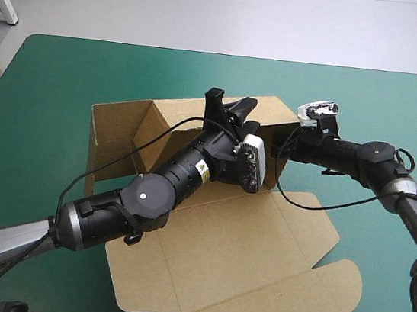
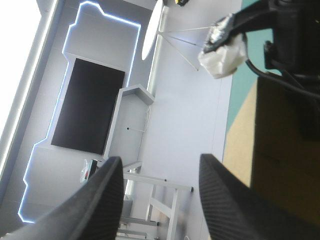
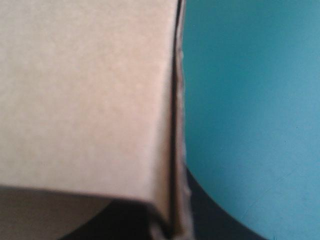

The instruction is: Fold the box

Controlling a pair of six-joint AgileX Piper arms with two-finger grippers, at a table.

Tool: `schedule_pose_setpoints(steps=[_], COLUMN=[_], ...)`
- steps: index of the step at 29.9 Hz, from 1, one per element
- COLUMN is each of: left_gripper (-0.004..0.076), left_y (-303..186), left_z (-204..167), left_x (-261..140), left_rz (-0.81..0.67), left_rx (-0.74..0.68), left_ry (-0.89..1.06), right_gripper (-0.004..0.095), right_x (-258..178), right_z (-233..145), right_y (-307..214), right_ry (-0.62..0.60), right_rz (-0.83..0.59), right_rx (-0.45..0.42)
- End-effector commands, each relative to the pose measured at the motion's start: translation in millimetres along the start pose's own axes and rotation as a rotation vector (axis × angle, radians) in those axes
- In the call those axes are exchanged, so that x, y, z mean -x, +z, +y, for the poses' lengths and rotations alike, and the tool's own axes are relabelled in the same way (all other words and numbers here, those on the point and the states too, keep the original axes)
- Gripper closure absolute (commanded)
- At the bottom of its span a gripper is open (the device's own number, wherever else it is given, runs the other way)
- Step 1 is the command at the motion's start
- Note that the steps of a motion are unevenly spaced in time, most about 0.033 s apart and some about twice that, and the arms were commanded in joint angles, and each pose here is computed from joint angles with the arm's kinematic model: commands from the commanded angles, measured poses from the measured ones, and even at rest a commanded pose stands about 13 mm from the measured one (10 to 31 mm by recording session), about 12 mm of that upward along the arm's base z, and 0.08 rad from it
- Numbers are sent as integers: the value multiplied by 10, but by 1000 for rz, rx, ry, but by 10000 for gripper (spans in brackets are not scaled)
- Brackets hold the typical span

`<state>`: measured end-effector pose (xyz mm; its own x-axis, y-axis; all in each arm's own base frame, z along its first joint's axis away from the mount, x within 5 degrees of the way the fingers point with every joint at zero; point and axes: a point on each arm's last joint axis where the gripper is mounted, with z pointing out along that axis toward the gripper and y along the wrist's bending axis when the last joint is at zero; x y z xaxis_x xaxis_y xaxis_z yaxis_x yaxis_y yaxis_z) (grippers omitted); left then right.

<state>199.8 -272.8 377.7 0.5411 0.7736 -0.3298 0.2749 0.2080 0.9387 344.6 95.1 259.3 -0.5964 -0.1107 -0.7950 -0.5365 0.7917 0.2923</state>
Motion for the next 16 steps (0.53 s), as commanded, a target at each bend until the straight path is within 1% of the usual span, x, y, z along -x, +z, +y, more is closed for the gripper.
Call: schedule_pose_setpoints(steps=[1, 7, 9, 16], left_gripper=[384, 386, 386, 386], left_y=[-150, -228, -263, -287], left_z=[430, 808, 937, 1286], left_x=[99, 209, 216, -6], left_rz=[-43, -79, -66, 13], left_rx=[132, 237, 284, 400], left_ry=[-49, -101, -120, -153], right_gripper=[939, 939, 939, 936], right_x=[156, 120, 123, 325], right_z=[32, -24, -34, -15], right_y=[-132, -135, -140, -213], right_ry=[6, 41, 42, 30], right_rz=[-51, -13, -6, -24], right_rx=[-44, -106, -119, -138])
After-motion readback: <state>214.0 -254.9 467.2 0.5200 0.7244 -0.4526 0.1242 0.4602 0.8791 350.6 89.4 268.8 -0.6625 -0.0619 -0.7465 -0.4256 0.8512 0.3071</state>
